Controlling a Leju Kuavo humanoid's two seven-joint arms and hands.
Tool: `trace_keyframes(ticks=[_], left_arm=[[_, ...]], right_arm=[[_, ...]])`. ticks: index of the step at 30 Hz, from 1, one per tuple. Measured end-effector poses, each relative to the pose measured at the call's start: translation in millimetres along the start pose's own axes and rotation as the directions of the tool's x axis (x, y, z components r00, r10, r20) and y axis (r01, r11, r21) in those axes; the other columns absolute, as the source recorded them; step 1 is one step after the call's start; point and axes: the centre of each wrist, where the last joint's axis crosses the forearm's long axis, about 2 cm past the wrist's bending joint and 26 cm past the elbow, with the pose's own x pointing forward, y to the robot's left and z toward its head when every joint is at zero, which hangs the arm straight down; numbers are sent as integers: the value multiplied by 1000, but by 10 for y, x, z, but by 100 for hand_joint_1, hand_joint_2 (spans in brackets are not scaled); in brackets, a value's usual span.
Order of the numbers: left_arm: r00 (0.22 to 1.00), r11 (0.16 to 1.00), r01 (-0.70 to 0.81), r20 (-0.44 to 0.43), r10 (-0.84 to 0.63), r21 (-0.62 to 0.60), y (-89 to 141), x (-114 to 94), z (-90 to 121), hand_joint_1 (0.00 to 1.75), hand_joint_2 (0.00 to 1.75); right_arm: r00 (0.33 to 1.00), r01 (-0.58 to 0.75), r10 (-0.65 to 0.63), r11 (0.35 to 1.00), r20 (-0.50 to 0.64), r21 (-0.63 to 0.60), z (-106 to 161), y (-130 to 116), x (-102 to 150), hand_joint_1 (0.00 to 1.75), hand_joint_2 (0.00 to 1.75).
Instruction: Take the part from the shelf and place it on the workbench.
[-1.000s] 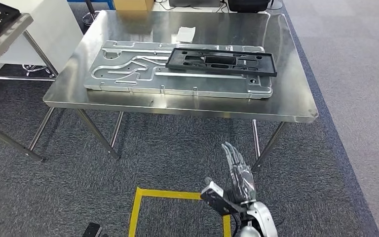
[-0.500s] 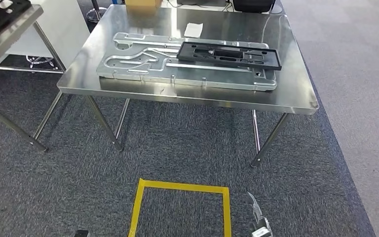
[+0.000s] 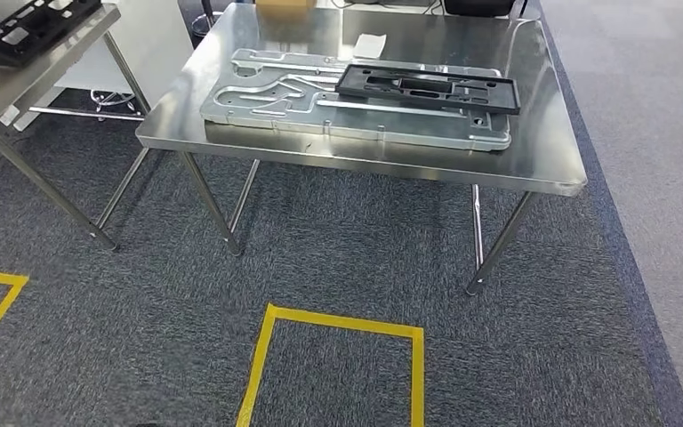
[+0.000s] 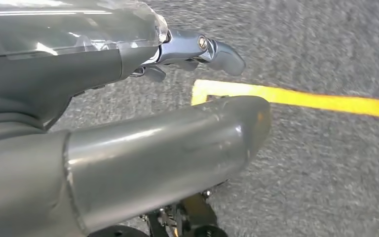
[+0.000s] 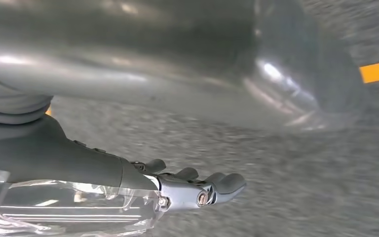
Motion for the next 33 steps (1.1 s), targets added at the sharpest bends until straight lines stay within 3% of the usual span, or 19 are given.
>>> trace_keyframes(ticks=[5,15,22,33], left_arm=[[1000,1000,-8,-8,8,8,11,-30,14,0,0],[1000,1000,-10,-6,10,11,16,-29,13,0,0],[1000,1000,-8,-15,8,14,21,-46,22,0,0],[999,999,32,-41,-31,16,72,-57,21,0,0]], right_arm=[[995,51,-51,999,-86,1,38,71,-65,0,0],[990,90,-88,996,-111,9,29,146,-23,0,0],[978,89,-81,995,-192,35,46,149,-60,0,0],[949,-123,187,961,-254,249,96,228,-111,0,0]])
